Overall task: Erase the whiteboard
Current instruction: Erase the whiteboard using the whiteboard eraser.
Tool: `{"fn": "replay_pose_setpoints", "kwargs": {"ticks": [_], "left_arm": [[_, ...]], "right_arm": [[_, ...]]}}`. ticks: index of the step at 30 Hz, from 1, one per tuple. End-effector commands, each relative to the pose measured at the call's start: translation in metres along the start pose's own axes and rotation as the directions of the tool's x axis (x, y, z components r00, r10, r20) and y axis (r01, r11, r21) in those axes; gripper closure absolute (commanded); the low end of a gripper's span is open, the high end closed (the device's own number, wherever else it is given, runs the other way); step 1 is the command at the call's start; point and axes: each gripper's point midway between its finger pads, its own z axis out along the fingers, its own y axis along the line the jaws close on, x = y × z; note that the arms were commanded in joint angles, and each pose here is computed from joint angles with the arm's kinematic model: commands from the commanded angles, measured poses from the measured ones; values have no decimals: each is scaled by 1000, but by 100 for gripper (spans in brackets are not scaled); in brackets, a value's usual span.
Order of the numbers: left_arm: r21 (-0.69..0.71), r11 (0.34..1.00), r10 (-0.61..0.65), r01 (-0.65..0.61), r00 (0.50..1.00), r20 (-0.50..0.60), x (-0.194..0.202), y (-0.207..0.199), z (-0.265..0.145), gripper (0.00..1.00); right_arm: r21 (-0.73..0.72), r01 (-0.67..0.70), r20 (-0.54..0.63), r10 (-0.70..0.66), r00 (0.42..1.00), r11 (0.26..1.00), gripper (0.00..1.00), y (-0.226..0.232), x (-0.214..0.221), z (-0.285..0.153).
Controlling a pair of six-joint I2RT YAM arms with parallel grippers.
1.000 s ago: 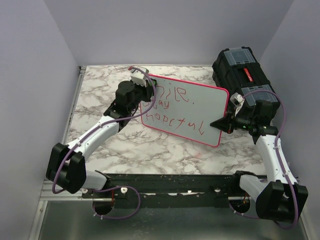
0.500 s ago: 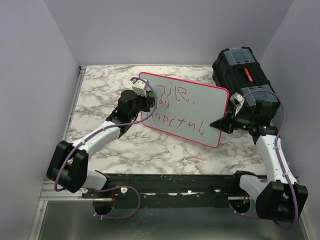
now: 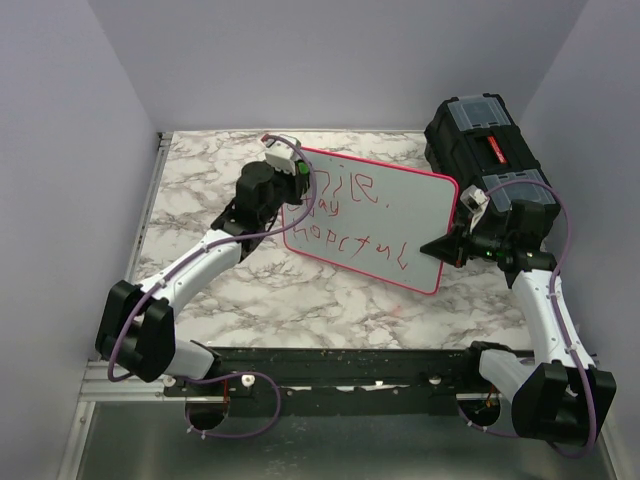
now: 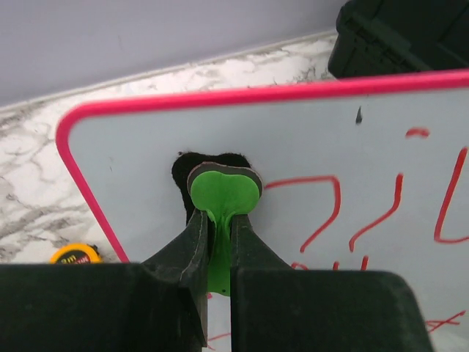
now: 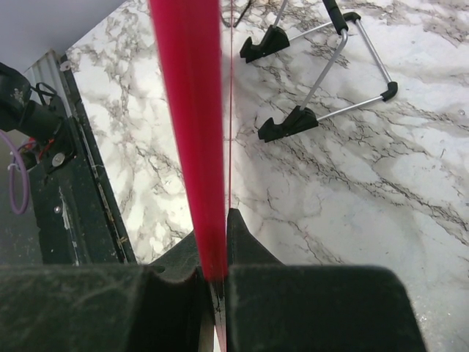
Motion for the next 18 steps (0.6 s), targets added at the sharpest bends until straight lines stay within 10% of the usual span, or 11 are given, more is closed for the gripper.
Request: {"fn": "replay_pose_setpoints", "kwargs": {"ticks": [1,18], "left_arm": [[-50,998,41,-40,999,33,-24,6,8,100],[-61,997,37,-40,998,-46,17,13,7,100]], "right_arm": [[-5,105,21,-105,994,994,99,-1,-10,0],[-9,105,22,-105,994,994,99,-1,-10,0]]}}
